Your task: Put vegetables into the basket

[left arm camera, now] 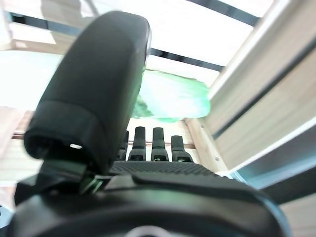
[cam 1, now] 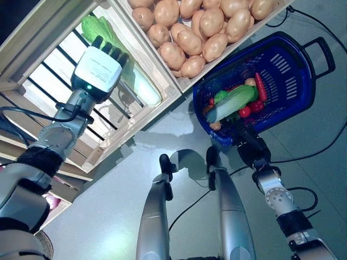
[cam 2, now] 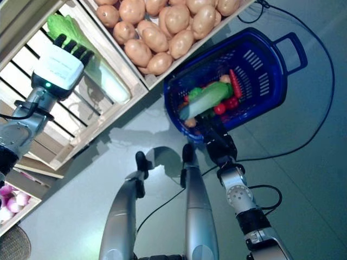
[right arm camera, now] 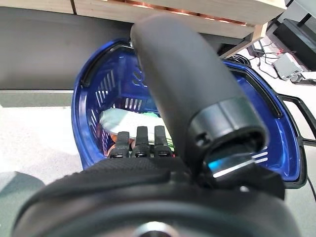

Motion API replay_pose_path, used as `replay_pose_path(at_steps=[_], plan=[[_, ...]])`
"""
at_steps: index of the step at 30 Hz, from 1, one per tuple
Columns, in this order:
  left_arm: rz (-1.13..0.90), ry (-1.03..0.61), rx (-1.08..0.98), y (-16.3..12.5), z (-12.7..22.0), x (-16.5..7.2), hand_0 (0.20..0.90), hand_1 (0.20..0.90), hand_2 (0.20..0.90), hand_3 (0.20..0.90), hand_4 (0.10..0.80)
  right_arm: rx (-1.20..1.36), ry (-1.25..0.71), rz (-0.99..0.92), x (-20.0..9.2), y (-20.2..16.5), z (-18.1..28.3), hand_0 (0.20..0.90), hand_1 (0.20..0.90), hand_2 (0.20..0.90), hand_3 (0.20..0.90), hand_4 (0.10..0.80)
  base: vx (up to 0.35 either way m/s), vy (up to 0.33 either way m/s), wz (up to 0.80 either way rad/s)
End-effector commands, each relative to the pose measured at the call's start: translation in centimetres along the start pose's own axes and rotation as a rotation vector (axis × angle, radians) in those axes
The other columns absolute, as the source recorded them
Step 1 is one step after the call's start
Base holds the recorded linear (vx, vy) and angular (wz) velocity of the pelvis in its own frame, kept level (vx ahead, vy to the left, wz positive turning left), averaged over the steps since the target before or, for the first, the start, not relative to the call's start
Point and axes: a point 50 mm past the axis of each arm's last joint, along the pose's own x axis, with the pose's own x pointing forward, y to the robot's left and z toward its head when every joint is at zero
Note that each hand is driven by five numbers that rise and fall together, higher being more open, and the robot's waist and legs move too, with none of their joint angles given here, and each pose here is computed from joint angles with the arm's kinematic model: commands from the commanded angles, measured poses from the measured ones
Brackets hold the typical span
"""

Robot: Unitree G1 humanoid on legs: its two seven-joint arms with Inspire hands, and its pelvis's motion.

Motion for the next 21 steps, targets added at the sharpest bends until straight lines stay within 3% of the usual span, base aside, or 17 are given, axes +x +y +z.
replay_pose_path(at_steps=[1,21], plan=[[0.145,0.204,0.09,3.4,-5.4,1.2,0.9,0.9,0.9,0.9,0.8,-0.046,-0.102,0.104,-0.7,2.6,2.3,0.9,0.9,0.9,0.9,0.8,0.0,0.0,0.0],[0.197,0.315,0.066,3.8,-6.3,1.4,0.9,0.9,0.9,0.9,0.8,-0.01,-0.12,0.1,-0.7,3.6,2.9,0.9,0.9,0.9,0.9,0.8,0.0,0.025,-0.03]])
